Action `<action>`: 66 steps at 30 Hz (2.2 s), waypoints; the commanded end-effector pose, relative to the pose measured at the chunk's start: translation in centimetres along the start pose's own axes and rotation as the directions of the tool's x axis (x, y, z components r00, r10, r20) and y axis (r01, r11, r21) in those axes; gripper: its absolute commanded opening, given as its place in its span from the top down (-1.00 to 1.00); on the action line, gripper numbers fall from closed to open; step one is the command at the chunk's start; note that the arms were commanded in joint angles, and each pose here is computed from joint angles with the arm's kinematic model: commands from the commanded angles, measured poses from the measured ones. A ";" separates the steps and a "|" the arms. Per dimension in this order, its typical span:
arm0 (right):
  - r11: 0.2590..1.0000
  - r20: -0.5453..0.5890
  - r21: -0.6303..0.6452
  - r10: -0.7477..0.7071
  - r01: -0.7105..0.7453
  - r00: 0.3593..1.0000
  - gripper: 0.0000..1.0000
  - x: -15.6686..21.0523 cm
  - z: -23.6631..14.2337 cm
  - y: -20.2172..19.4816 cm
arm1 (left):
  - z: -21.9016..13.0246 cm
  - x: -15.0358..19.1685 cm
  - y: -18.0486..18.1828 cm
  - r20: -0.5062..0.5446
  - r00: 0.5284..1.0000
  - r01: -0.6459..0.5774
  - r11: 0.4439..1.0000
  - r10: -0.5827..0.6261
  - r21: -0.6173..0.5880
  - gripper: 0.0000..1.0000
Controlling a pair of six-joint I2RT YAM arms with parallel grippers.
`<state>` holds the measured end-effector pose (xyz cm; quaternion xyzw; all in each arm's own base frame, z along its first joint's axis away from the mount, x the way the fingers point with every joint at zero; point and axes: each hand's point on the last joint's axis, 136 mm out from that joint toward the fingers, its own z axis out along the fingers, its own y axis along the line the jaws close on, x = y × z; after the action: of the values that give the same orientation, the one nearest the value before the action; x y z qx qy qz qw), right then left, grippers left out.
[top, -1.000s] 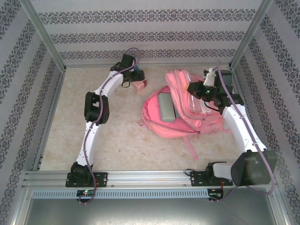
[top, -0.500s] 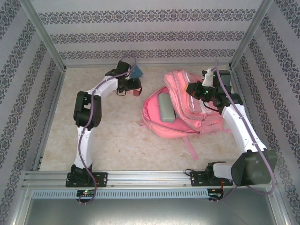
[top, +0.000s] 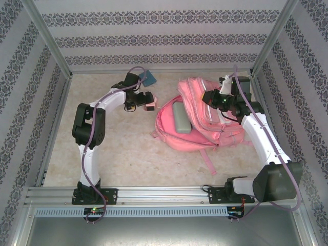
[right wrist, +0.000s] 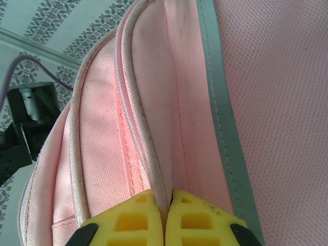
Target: Pack the student bag
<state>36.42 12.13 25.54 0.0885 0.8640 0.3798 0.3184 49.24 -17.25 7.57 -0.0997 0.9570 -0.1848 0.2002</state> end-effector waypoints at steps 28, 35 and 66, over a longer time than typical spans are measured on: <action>0.998 0.046 -0.034 -0.049 0.050 0.998 0.90 -1.7 -0.4 1.8 | 4.0 2.5 0.0 -0.117 0.971 -0.234 0.926 0.208 -0.298 -0.57; 0.998 0.040 -0.033 -0.045 0.046 0.998 0.90 -1.5 -0.2 1.7 | 3.8 1.7 -0.6 -0.095 0.968 -0.250 0.926 0.233 -0.281 -0.51; 0.998 0.046 -0.020 -0.060 0.061 0.997 0.87 -1.9 -0.7 1.8 | -3.2 2.3 -3.8 -0.034 0.956 -0.293 0.940 0.292 -0.171 -0.12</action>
<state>36.67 12.32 25.55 0.0859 0.8657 0.3781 0.3167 47.15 -18.95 5.65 0.0240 0.9851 -0.0298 0.1674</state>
